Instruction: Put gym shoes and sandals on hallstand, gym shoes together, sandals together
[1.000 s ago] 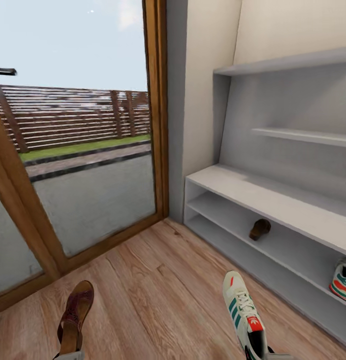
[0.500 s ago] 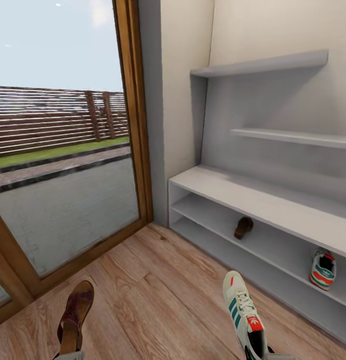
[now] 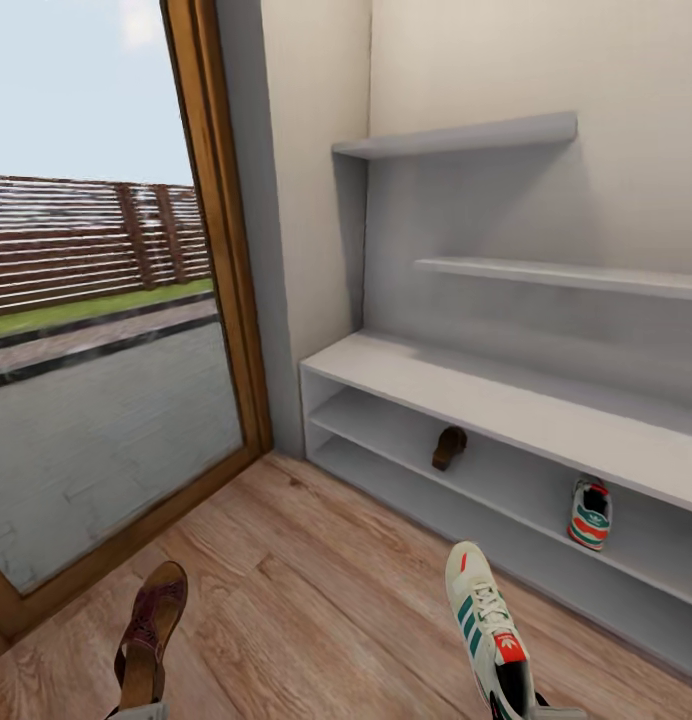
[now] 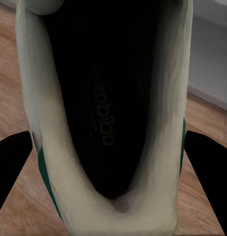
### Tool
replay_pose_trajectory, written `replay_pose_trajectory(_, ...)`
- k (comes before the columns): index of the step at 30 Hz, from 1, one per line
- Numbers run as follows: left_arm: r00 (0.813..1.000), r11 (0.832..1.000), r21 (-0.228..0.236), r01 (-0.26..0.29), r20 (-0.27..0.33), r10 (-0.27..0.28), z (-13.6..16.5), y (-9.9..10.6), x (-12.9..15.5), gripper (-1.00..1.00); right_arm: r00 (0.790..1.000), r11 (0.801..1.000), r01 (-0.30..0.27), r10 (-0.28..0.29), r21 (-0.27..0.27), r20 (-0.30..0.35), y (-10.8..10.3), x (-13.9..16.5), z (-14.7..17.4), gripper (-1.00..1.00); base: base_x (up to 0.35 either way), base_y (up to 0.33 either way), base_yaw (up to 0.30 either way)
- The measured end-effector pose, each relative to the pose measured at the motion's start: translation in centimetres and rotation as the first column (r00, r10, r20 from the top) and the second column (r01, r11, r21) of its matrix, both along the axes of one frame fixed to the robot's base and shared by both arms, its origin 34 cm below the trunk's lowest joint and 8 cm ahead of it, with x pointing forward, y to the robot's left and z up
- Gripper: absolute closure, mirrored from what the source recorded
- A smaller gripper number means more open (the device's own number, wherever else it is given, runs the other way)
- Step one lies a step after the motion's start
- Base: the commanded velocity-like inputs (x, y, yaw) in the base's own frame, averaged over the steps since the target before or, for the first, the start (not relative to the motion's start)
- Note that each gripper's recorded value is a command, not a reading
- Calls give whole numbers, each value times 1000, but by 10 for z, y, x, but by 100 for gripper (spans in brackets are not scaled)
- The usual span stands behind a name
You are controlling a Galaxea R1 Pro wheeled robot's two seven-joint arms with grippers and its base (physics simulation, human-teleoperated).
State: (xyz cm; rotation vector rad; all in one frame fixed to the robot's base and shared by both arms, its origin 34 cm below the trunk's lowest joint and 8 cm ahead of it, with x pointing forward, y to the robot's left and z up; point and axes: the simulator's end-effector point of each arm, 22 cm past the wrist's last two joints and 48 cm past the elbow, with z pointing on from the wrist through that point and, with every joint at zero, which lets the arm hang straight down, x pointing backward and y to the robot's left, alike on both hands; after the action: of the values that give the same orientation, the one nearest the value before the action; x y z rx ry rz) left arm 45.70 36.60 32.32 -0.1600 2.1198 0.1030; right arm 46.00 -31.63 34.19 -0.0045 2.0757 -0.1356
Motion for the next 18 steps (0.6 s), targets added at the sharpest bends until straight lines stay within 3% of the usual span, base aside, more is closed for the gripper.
replay_pose_trajectory(18, 1000, 1000, 0, -1, 8, 1, 3, 0, 2, 100, 1000, 1000, 0, 0, 0, 7, 0, 2, 3, 100, 171, 250, -255)
